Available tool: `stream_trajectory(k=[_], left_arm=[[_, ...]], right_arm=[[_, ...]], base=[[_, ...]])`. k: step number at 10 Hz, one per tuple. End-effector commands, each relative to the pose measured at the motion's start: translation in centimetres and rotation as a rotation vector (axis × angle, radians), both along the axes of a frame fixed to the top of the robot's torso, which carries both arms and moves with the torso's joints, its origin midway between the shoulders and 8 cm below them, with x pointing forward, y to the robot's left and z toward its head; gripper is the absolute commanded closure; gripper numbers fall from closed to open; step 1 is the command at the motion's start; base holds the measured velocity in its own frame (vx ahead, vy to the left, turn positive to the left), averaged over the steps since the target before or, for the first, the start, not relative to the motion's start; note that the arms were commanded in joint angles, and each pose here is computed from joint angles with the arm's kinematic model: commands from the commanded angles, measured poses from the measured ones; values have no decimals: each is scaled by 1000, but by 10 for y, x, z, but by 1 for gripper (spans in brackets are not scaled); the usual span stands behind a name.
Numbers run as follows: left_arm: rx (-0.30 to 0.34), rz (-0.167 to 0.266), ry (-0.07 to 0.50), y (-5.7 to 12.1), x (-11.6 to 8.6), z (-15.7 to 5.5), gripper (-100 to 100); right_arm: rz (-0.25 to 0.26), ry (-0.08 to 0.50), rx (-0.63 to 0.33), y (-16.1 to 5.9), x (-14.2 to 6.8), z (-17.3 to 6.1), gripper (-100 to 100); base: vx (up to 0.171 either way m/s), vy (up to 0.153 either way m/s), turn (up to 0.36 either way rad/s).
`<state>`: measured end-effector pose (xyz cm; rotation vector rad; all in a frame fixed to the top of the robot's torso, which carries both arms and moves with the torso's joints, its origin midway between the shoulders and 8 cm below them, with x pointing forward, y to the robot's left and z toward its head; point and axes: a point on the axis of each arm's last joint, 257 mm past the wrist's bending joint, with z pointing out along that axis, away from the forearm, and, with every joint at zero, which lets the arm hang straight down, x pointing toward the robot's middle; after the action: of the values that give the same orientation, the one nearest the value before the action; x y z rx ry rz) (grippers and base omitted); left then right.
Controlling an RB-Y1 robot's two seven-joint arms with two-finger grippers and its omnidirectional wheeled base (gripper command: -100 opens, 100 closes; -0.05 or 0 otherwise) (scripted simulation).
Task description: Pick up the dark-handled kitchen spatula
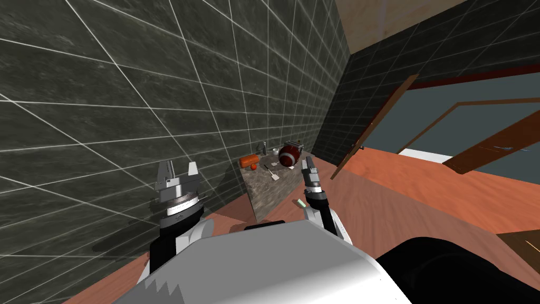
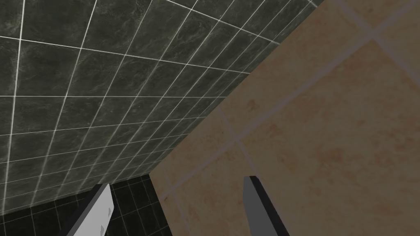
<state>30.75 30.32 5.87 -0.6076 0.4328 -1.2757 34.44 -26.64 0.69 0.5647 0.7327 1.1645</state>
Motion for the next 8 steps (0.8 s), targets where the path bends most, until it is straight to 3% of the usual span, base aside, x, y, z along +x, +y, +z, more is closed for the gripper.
stream_trajectory(k=[1,8], left_arm=[[0,0,0,0,0,0,0],[0,0,0,0,0,0,0]], right_arm=[[16,12,-25,4,1,-4,-100],[119,137,-174,22,8,-49,-100]], base=[[-20,-7,30],[-58,-7,61]])
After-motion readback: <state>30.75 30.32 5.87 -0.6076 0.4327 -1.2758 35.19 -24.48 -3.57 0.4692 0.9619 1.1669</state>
